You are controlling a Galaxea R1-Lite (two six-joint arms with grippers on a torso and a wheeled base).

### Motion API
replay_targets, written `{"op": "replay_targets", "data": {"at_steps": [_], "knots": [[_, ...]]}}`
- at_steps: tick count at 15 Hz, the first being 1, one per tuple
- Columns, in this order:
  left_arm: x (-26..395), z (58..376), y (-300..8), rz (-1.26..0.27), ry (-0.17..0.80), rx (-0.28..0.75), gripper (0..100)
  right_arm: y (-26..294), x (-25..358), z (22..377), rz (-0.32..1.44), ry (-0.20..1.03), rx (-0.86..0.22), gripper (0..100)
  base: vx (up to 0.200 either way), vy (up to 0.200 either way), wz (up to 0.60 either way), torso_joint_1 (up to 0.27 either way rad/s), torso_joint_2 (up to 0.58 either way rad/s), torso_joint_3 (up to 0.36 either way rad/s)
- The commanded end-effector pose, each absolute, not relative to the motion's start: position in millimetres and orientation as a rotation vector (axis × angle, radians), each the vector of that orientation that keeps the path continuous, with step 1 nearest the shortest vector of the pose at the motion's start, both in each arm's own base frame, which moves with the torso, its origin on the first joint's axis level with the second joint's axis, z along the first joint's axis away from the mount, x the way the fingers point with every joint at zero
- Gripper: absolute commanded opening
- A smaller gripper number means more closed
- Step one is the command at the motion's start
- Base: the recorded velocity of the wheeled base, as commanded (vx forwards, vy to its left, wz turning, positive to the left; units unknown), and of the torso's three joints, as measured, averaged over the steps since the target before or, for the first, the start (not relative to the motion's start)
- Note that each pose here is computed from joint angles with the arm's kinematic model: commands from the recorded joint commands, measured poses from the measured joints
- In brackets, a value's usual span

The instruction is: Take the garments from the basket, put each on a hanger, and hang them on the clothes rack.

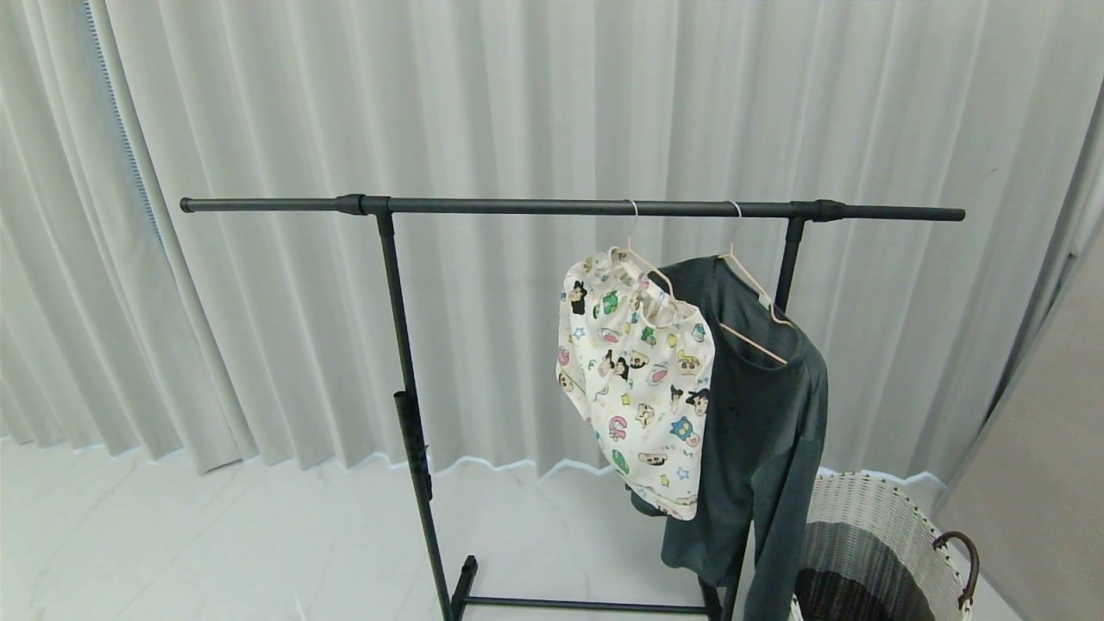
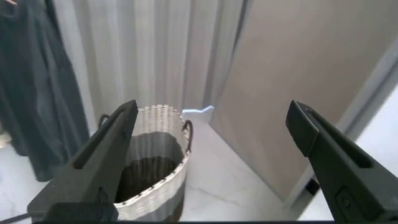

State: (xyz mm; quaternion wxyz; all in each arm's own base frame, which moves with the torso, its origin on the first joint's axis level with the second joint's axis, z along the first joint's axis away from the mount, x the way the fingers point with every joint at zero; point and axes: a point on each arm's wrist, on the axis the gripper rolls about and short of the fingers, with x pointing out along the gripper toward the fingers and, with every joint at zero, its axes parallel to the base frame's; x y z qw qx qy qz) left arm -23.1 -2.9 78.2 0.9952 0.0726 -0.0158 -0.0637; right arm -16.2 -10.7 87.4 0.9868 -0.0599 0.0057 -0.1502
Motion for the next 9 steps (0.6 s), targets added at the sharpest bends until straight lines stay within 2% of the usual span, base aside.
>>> {"op": "replay_targets", "data": {"at_steps": [1, 3, 5, 7, 9], "knots": [[-23.8, 79.4, -3.6, -0.155, -0.032, 0.123, 100, -8.7, -15.1, 87.2, -0.208, 0.014, -0.123, 100, 0.000, 0.000, 0.00, 0.000, 0.00, 0.000], [-23.1, 77.9, -0.3, -0.010, -0.019, 0.101, 100, -7.3, -14.8, 85.5, -0.147, 0.028, -0.135, 100, 0.000, 0.000, 0.00, 0.000, 0.00, 0.000], [-22.8, 76.3, 0.4, 0.023, -0.007, 0.017, 100, -7.3, -14.9, 85.1, -0.147, 0.032, -0.130, 100, 0.000, 0.000, 0.00, 0.000, 0.00, 0.000], [-22.8, 76.3, 0.5, 0.025, -0.007, 0.017, 100, -7.4, -14.9, 84.7, -0.150, 0.034, -0.118, 100, 0.000, 0.000, 0.00, 0.000, 0.00, 0.000], [-22.8, 76.3, 0.5, 0.026, -0.008, 0.006, 100, -7.3, -14.9, 84.6, -0.145, 0.031, -0.059, 100, 0.000, 0.000, 0.00, 0.000, 0.00, 0.000]]}}
